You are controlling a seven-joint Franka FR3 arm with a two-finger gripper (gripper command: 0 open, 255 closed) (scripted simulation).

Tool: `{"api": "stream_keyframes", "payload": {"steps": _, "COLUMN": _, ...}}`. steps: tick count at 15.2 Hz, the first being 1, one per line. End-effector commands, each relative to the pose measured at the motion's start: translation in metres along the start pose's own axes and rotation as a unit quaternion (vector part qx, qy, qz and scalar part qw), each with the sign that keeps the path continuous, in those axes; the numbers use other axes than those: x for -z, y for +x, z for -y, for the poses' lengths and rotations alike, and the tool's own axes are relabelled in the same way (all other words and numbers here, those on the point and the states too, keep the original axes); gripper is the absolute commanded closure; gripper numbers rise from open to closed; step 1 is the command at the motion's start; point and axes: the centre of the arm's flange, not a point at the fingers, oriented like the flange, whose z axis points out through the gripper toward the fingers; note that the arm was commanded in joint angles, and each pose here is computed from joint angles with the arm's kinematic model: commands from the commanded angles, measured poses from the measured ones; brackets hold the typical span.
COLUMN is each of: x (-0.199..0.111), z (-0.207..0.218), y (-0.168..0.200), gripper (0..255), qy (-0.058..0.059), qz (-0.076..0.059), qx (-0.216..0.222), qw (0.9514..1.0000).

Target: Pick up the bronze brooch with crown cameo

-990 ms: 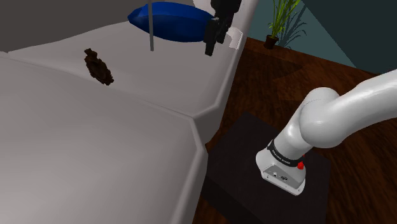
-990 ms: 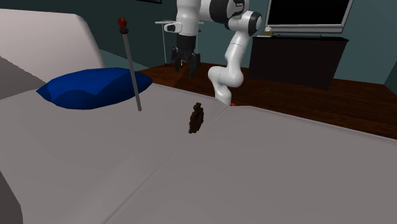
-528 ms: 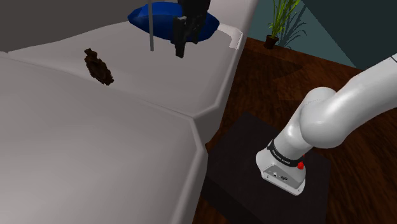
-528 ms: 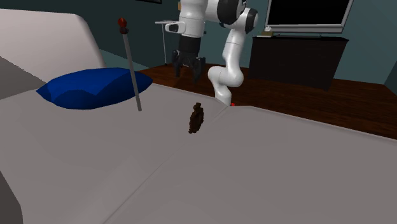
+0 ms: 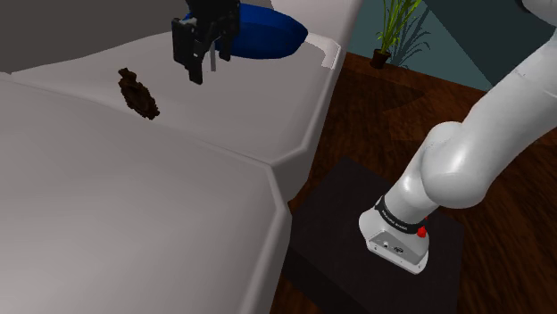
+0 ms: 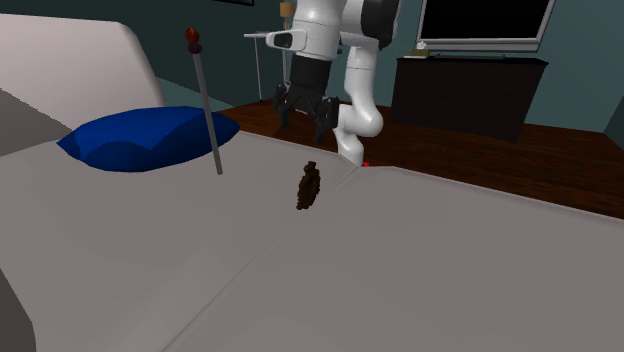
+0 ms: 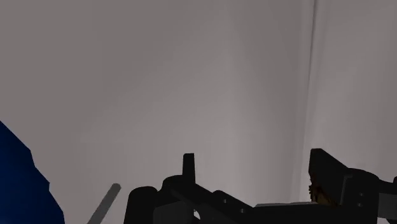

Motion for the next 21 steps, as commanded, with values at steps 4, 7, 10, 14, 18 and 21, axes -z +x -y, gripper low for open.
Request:
{"api": "stream_keyframes", "payload": {"steps": 4, "x": 0.005, "z": 0.052, "y": 0.038, "gripper": 0, "qy": 0.000, "qz": -0.015, "qx": 0.013, "qw": 0.9998}}
{"api": "stream_keyframes", "payload": {"steps": 7, "x": 0.008, "z": 0.083, "y": 0.059, "gripper": 0, "qy": -0.001, "qz": -0.024, "qx": 0.021, "qw": 0.9995}}
{"api": "stream_keyframes", "payload": {"steps": 10, "x": -0.002, "z": 0.092, "y": 0.063, "gripper": 0, "qy": -0.001, "qz": -0.026, "qx": 0.023, "qw": 0.9994}}
{"api": "stream_keyframes", "payload": {"steps": 14, "x": -0.023, "z": 0.095, "y": 0.061, "gripper": 0, "qy": -0.001, "qz": -0.026, "qx": 0.023, "qw": 0.9994}}
{"api": "stream_keyframes", "payload": {"steps": 18, "x": -0.032, "z": 0.096, "y": 0.060, "gripper": 255, "qy": -0.001, "qz": -0.026, "qx": 0.023, "qw": 0.9994}}
{"api": "stream_keyframes", "payload": {"steps": 21, "x": -0.032, "z": 0.096, "y": 0.060, "gripper": 255, "qy": -0.001, "qz": -0.026, "qx": 0.023, "qw": 0.9994}}
